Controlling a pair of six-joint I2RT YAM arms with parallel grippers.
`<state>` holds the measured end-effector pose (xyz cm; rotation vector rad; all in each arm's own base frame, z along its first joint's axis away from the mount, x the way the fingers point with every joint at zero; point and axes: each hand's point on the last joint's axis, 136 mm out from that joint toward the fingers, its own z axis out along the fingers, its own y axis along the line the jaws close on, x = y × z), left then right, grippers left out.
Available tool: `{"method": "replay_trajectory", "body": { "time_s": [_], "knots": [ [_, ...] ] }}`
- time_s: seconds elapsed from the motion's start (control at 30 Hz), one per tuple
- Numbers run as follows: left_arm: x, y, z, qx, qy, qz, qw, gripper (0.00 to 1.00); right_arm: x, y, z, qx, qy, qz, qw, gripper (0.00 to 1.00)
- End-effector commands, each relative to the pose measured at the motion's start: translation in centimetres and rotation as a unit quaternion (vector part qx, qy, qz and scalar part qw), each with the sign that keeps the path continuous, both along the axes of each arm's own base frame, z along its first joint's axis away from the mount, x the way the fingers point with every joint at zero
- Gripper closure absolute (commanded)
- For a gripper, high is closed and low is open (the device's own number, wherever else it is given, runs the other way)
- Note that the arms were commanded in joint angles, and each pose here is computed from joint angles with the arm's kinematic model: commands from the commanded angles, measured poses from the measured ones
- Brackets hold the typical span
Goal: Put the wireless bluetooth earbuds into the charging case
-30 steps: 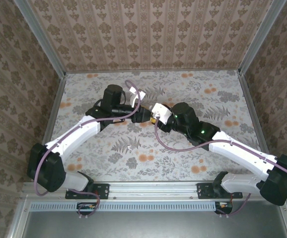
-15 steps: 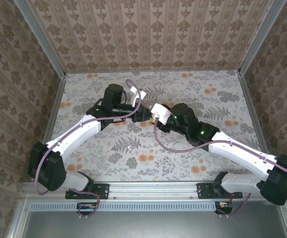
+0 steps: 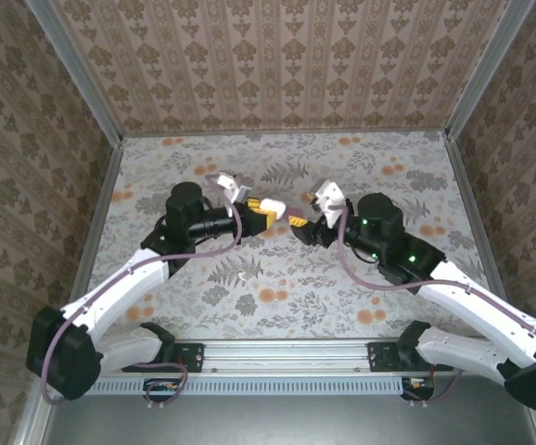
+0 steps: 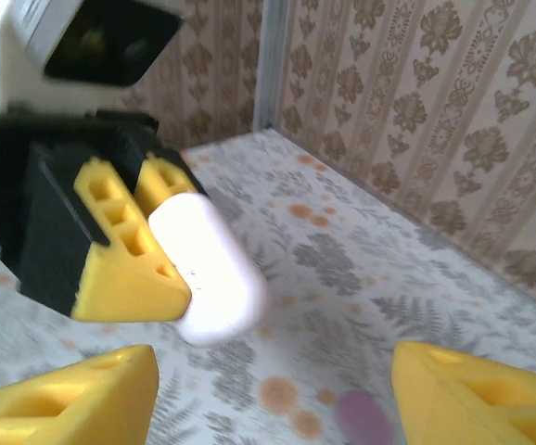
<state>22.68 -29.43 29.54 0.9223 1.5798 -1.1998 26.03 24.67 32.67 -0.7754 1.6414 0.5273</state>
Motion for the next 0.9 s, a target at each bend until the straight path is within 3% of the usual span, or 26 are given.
{"method": "replay_trajectory", "body": {
  "time_s": [0.0, 0.2, 0.37, 0.87],
  "knots": [
    [0.1, 0.7, 3.8, -0.043, -0.148, 0.028, 0.988, 1.00, -1.6, 1.0, 0.9, 0.105, 0.121, 0.045, 0.986, 0.31],
    [-0.8, 1.0, 5.2, -0.080, -0.206, 0.030, 0.975, 1.00, -1.1, 2.1, 3.0, 0.210, 0.228, 0.073, 0.948, 0.31],
    [-1.2, 1.1, 6.4, -0.109, -0.214, 0.034, 0.970, 1.00, -0.4, 4.1, 2.9, 0.233, 0.287, 0.099, 0.924, 0.31],
    [-2.4, 1.2, 7.3, -0.137, -0.214, 0.012, 0.967, 1.00, 3.2, 4.6, 4.2, 0.325, 0.353, 0.096, 0.872, 0.35]
  ]
}}
